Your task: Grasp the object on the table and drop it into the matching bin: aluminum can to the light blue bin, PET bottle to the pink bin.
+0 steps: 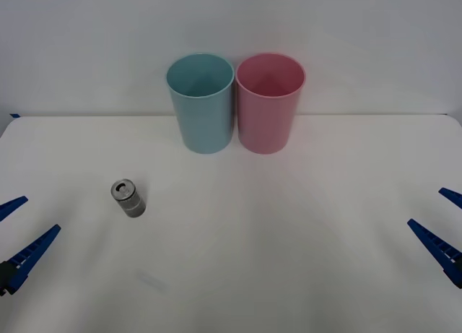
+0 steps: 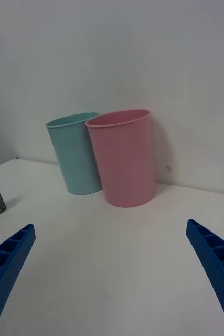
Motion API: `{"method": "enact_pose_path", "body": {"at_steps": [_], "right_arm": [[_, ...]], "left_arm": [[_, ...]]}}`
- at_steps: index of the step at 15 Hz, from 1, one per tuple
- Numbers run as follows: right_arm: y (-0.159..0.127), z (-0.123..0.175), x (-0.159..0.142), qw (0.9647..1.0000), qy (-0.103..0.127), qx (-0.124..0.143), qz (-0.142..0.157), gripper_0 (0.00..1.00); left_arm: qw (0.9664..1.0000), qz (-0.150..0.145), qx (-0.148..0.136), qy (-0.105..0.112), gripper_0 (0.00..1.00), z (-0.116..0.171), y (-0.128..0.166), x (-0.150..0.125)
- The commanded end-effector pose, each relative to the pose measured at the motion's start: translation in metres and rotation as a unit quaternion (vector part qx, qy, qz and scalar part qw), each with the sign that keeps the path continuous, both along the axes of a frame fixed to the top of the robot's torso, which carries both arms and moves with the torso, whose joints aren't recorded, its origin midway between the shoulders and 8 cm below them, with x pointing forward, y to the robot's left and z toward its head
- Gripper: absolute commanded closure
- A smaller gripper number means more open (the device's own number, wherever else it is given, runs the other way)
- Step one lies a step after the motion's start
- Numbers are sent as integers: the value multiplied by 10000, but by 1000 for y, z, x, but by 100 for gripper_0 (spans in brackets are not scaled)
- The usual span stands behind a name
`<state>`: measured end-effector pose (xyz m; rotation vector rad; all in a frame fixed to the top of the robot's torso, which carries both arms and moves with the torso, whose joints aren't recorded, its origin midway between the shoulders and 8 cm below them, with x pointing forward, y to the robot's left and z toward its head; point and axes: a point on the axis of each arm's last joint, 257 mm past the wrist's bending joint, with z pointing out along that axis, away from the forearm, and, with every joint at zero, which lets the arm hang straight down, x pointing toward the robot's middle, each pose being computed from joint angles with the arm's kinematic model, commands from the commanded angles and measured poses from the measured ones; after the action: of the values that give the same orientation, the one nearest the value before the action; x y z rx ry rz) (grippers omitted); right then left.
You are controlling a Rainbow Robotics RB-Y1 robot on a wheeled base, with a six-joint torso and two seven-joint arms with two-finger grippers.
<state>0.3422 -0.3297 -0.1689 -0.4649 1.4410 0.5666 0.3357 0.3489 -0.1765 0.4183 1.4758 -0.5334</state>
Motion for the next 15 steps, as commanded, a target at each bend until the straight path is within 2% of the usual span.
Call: {"method": "enact_pose_path", "body": {"at_steps": [1,5,8,12,15], "right_arm": [[0,0,0,10000,0,0,0,0],[0,0,0,10000,0,0,0,0],[0,0,0,10000,0,0,0,0],[0,0,0,10000,0,0,0,0],[0,0,0,10000,0,0,0,0]], "left_arm": [[9997,130,2,184,0,-13,6,-8],[9976,470,-14,501,0,-35,19,-16],[9961,608,13,632,0,-47,21,-18],[9938,796,128,769,0,-64,20,-11],[9918,972,378,733,0,-82,12,3]]}}
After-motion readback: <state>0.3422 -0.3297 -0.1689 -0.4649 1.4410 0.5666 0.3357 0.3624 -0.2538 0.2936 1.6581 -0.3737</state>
